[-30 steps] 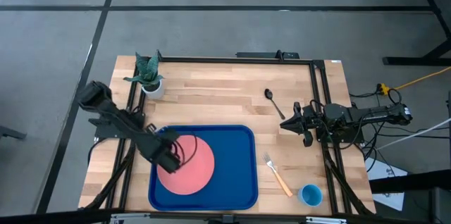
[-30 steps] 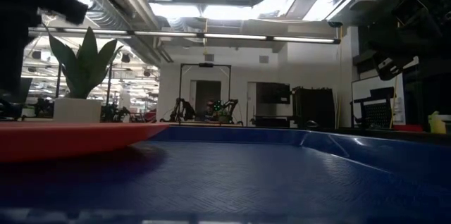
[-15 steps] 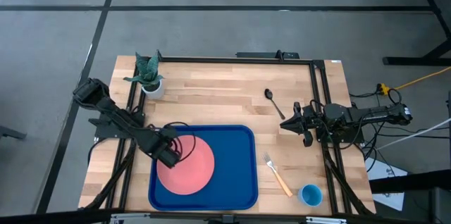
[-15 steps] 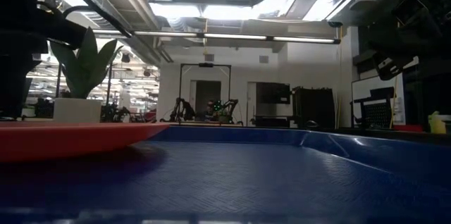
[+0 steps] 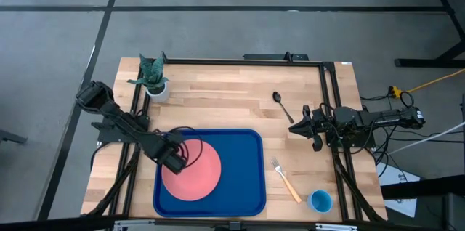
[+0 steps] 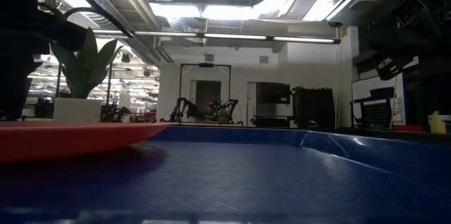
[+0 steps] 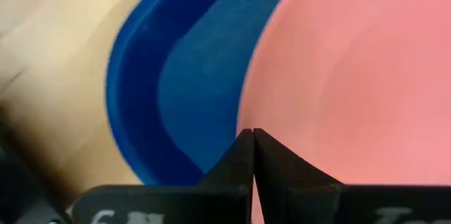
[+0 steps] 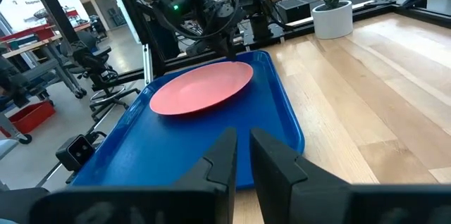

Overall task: Pick and place plate/cup/fork/spoon on tray
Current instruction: Put the pink plate on the blue serving tray, then put the blue cup on the blue serving tray to the top left of the pink plate

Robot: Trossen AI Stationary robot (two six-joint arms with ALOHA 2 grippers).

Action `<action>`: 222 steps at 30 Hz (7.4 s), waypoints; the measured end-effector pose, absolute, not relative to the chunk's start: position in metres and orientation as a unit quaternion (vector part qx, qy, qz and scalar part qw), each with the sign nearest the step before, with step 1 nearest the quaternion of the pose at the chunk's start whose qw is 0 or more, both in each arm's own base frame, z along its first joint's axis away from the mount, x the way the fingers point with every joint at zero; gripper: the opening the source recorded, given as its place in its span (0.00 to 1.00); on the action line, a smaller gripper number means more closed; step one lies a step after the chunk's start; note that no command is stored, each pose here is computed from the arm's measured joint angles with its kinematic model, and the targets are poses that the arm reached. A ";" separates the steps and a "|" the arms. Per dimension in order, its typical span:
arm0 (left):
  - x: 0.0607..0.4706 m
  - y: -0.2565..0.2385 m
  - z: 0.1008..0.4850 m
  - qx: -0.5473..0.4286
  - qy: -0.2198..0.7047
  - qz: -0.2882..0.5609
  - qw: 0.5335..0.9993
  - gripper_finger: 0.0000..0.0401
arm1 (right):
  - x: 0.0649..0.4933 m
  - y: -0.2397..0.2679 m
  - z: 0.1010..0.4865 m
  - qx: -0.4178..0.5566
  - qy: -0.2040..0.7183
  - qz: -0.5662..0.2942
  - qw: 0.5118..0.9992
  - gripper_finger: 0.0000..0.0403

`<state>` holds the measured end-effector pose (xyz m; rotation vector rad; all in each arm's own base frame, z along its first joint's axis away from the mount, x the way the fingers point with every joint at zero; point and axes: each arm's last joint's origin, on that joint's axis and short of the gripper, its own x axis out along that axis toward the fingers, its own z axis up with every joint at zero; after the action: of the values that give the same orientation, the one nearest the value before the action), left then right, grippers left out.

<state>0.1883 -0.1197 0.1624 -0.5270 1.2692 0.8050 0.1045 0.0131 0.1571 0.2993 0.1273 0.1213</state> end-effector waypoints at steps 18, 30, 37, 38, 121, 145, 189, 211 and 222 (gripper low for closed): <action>0.173 -0.109 0.145 -0.201 0.581 0.388 0.686 0.00 | 0.105 0.013 0.157 0.147 0.063 0.060 0.985 0.11; 0.181 -0.116 0.145 -0.244 0.581 0.354 0.691 0.00 | 0.105 0.013 0.157 0.136 0.063 0.061 0.987 0.11; 0.188 -0.120 0.145 -0.273 0.564 0.330 0.705 0.00 | 0.105 0.013 0.157 0.136 0.063 0.061 0.987 0.11; 0.188 -0.121 0.145 -0.276 0.565 0.329 0.705 0.00 | 0.105 0.013 0.157 0.136 0.062 0.061 0.987 0.11; 0.240 -0.047 0.256 -0.054 0.318 0.439 0.838 0.00 | 0.087 0.016 0.242 0.010 -0.279 0.150 0.948 0.11; 0.244 -0.025 0.256 -0.023 0.331 0.466 0.820 0.00 | 0.125 0.085 0.324 0.247 0.449 0.311 0.801 0.11; 0.246 -0.025 0.257 -0.037 0.321 0.463 0.825 0.00 | 0.161 0.136 0.301 0.219 0.447 0.266 0.825 0.13; 0.247 -0.026 0.256 -0.043 0.330 0.454 0.827 0.00 | 0.163 0.134 0.301 0.199 0.409 0.195 0.869 0.13; 0.247 -0.028 0.254 -0.072 0.361 0.421 0.829 0.00 | 0.163 0.134 0.301 0.220 0.416 0.196 0.860 0.13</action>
<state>0.2470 -0.0279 0.2543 -0.1534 0.7671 0.8930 0.1632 0.1343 0.3015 0.4613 0.8738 0.4114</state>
